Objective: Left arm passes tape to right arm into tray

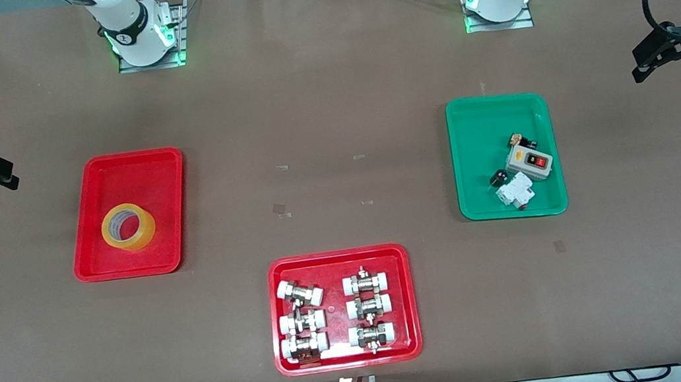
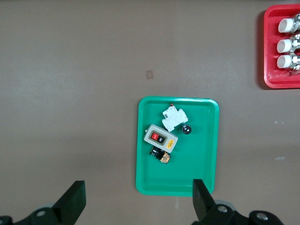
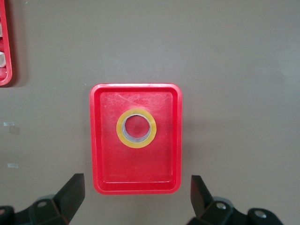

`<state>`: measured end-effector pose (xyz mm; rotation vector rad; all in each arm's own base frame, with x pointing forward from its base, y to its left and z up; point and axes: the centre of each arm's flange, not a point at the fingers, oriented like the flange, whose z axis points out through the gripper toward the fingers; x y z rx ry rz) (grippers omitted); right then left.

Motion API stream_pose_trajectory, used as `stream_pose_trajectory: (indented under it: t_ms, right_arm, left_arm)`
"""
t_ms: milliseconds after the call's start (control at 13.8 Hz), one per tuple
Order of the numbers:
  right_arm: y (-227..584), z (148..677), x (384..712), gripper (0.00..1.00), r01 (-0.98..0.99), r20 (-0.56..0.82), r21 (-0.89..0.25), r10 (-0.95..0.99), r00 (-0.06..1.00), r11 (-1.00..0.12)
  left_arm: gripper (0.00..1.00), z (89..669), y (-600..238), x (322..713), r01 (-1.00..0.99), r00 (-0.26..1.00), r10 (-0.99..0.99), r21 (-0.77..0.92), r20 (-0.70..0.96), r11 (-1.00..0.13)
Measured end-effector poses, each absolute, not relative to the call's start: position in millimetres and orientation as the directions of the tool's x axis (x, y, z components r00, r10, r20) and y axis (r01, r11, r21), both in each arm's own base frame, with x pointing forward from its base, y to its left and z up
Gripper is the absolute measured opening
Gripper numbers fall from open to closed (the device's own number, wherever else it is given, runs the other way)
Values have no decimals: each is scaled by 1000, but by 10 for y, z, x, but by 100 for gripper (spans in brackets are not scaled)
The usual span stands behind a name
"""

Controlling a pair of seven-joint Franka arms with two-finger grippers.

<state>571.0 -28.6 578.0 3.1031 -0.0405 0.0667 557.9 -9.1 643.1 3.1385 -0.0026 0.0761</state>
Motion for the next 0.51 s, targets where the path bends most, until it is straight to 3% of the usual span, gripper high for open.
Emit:
stream_pose_trajectory:
  t_ms: [506]
  right_arm:
    - [-290,5788,5696,100,-32,39,22,-31,999,-999]
  left_arm:
    - [100,6431,-90,5579,-1,999,-1,2,48,-1000]
